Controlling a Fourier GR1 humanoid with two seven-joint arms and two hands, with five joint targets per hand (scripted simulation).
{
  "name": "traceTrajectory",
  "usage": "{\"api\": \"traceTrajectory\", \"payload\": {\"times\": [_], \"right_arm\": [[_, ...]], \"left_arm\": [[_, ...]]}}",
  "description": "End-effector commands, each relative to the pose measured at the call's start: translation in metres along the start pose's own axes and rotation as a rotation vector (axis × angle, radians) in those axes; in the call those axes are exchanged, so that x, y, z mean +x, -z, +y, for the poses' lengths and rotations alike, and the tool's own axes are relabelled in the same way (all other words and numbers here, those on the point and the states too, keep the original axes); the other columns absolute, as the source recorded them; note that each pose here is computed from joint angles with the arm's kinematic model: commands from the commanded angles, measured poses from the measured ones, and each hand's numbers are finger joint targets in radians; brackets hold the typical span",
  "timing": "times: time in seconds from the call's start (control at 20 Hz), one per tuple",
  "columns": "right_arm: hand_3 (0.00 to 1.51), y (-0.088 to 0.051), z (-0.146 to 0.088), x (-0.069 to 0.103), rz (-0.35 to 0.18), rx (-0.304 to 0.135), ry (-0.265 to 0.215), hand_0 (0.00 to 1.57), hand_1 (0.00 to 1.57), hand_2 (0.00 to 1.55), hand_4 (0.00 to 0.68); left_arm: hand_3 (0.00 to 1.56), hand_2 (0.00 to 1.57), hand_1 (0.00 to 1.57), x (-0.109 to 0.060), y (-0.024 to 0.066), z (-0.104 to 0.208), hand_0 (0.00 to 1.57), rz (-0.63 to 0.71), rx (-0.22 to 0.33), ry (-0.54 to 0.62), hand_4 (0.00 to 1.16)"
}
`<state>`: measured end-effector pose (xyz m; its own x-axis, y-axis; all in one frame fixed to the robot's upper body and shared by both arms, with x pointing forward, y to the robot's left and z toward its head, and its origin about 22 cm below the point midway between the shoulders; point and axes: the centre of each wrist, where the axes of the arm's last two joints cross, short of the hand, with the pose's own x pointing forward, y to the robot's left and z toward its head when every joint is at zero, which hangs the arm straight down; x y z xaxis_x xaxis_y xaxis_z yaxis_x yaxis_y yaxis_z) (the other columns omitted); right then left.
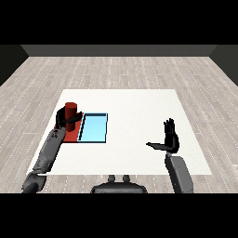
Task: Pick the red can and put it in the red box
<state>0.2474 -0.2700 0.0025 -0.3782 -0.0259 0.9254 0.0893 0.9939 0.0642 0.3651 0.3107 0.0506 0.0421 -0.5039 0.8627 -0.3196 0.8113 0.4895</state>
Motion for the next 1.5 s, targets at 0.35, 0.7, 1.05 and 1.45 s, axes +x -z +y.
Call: {"api": "traceTrajectory", "payload": {"times": [0.35,0.7,1.05,1.45], "right_arm": [[0.00,0.016,0.005,-0.002,-0.071,0.021,-0.030,0.00,0.00,0.00,0.000],[0.00,-0.008,0.012,-0.007,-0.137,0.025,-0.031,0.00,0.00,0.00,0.000],[0.00,0.004,0.006,-0.001,-0.142,0.037,0.004,0.00,0.00,0.00,0.000],[0.00,0.004,-0.001,0.006,-0.162,0.047,0.020,0.00,0.00,0.00,0.000]], "left_arm": [[1.43,1.44,1.39,-0.101,-0.0042,0.023,1.39,0.354,0.086,0.197,1.05],[0.00,0.80,0.85,-0.122,-0.0150,0.023,0.85,0.514,0.059,0.259,0.71],[0.00,0.00,0.00,-0.115,-0.0083,0.017,0.00,0.541,-0.109,0.327,0.65],[0.00,0.00,0.00,-0.108,0.0023,0.036,0.00,0.666,-0.094,0.362,0.00]]}}
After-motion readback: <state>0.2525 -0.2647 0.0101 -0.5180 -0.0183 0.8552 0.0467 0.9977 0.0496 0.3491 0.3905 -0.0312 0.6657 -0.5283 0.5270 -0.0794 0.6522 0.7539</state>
